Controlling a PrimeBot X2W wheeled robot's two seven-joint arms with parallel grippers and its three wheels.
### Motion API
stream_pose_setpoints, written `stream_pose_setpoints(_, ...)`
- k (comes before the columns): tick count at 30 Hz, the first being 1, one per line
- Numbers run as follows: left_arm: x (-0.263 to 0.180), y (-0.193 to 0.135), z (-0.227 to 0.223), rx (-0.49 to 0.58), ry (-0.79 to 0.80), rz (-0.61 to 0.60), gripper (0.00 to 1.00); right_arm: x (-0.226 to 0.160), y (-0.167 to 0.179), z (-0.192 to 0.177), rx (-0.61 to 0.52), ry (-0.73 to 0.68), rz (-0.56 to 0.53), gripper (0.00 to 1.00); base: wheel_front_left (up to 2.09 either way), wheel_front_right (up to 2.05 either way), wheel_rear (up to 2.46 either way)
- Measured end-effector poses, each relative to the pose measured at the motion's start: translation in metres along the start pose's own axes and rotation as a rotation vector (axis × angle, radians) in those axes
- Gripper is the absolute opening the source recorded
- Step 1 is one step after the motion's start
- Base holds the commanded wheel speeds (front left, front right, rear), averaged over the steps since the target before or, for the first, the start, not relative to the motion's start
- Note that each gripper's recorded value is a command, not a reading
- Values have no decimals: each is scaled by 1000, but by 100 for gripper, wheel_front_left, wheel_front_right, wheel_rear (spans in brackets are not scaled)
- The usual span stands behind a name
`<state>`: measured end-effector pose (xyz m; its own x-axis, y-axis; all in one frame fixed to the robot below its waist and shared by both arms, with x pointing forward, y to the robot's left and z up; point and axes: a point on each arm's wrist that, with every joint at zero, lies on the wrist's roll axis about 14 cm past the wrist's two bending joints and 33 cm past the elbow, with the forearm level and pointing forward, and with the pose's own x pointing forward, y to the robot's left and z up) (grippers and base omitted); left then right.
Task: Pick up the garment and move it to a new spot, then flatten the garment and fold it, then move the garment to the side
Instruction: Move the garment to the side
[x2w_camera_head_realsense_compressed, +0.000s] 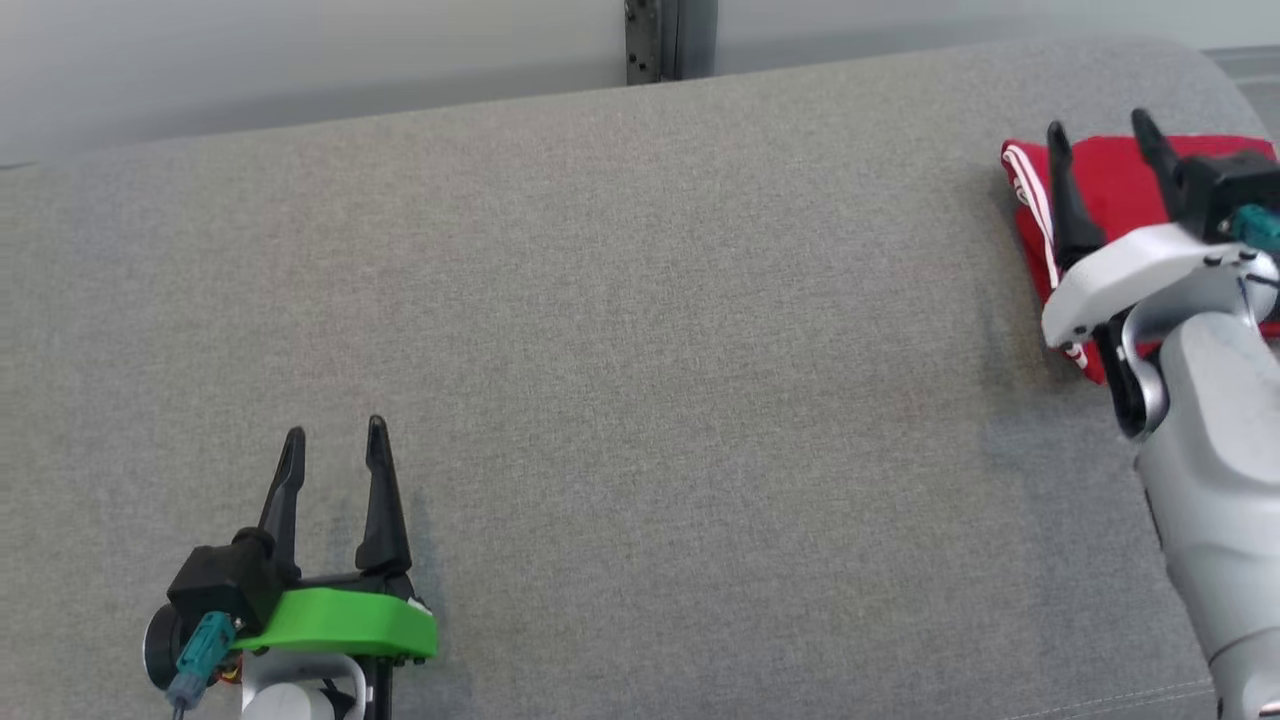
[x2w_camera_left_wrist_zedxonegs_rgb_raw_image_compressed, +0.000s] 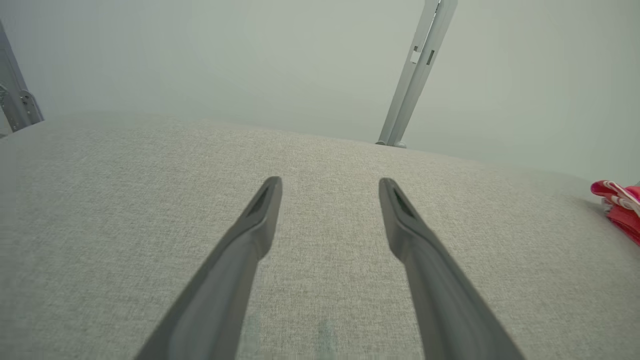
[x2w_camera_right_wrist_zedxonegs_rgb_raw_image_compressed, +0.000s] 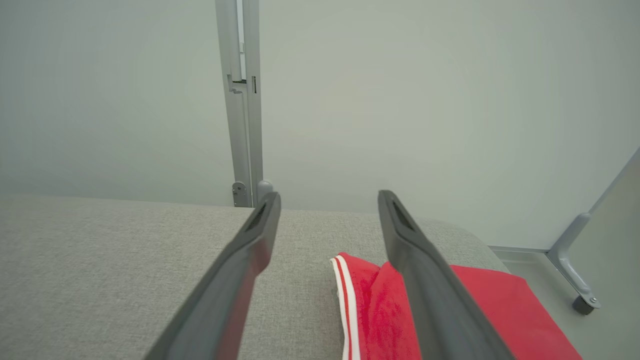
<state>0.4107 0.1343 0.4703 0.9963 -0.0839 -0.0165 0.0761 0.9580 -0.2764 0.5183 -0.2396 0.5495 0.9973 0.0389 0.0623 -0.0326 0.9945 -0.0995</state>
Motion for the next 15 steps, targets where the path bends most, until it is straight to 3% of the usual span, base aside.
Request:
stream_pose_setpoints(10, -38, 9, 20, 46, -48, 52, 100, -74, 55, 7, 153, -99, 38, 100, 0, 0, 0)
stream_pose_setpoints(15, -54, 20, 19, 55, -46, 95, 100, -103, 80, -1, 154, -93, 74, 100, 0, 0, 0)
